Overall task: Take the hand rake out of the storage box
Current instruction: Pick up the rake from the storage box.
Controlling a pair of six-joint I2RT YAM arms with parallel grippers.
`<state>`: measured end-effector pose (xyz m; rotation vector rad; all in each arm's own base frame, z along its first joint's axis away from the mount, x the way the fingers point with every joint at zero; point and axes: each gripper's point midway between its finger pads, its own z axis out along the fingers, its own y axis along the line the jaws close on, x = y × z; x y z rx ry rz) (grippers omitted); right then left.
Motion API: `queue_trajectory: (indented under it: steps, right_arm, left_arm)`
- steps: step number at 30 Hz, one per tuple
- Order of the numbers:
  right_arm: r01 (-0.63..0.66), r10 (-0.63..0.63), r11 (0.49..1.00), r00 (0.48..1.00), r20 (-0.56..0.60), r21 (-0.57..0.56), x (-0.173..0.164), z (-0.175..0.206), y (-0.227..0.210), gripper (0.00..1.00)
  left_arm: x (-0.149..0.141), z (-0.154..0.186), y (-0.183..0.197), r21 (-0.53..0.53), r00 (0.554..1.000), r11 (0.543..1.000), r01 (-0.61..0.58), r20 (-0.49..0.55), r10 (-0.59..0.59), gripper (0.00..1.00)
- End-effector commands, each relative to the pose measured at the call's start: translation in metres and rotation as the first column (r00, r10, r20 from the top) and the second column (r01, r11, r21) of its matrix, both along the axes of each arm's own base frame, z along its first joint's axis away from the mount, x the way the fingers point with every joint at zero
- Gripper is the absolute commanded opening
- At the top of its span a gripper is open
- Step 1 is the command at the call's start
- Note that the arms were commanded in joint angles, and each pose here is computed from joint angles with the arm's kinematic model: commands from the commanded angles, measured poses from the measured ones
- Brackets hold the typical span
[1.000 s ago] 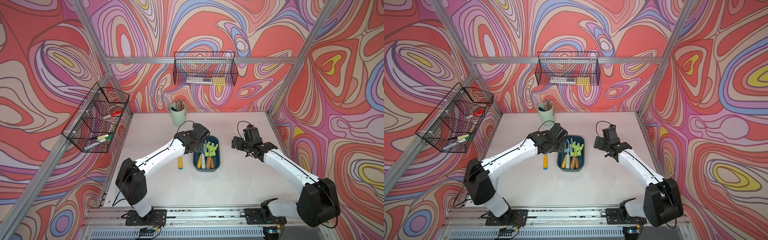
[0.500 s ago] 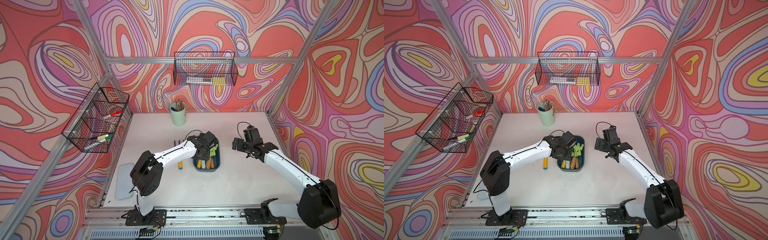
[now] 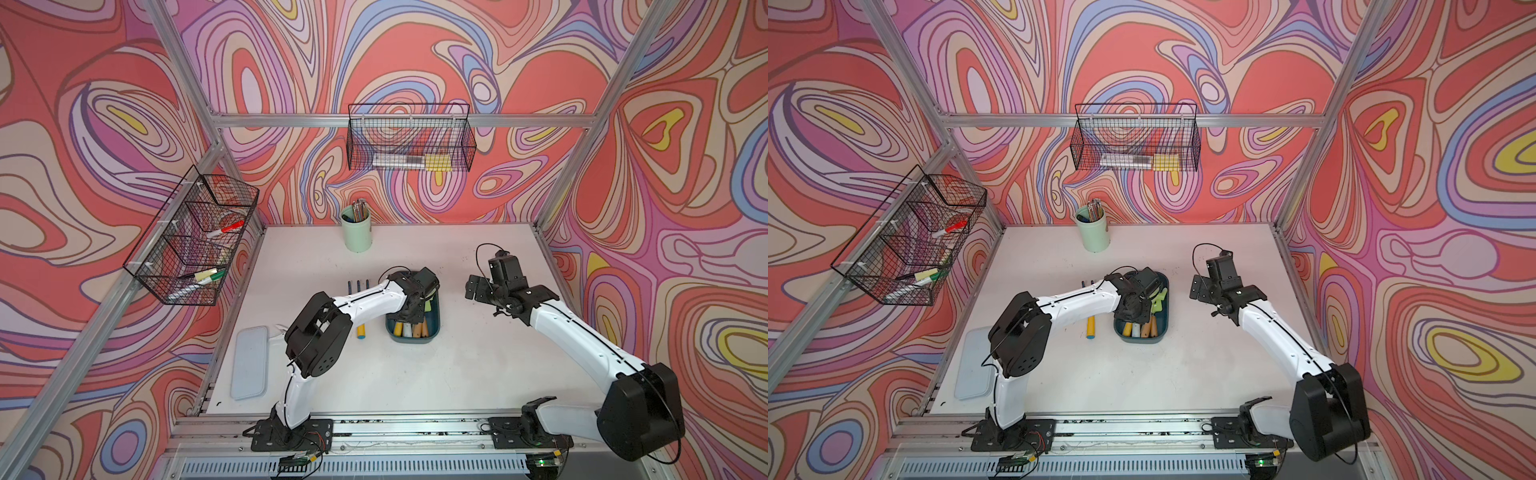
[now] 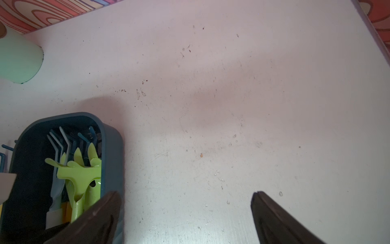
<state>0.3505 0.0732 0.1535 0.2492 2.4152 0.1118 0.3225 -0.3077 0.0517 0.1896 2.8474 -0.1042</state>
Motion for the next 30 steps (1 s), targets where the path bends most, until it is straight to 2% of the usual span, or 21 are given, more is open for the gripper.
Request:
queue_trajectory:
  steps: [1,9,17,30]
  right_arm:
    - [-0.003,0.003,1.0,1.0,0.018,-0.015,0.001,0.01,0.0,0.98]
    - [-0.004,0.005,1.0,1.0,0.014,-0.016,-0.001,0.012,-0.001,0.98]
    - [-0.001,0.001,1.0,1.0,0.004,-0.031,-0.004,0.006,-0.004,0.98]
    - [-0.012,0.012,1.0,1.0,0.011,0.004,0.001,0.002,0.003,0.98]
  left_arm:
    - [0.006,0.002,0.004,0.018,1.0,1.0,-0.008,-0.003,0.008,0.31]
    - [0.01,0.009,0.013,0.03,1.0,0.999,-0.013,0.021,0.013,0.19]
    - [0.015,0.048,0.016,0.013,0.995,1.0,-0.006,0.097,0.005,0.13]
    - [0.014,0.103,0.036,0.024,0.98,0.999,-0.03,0.199,0.024,0.11]
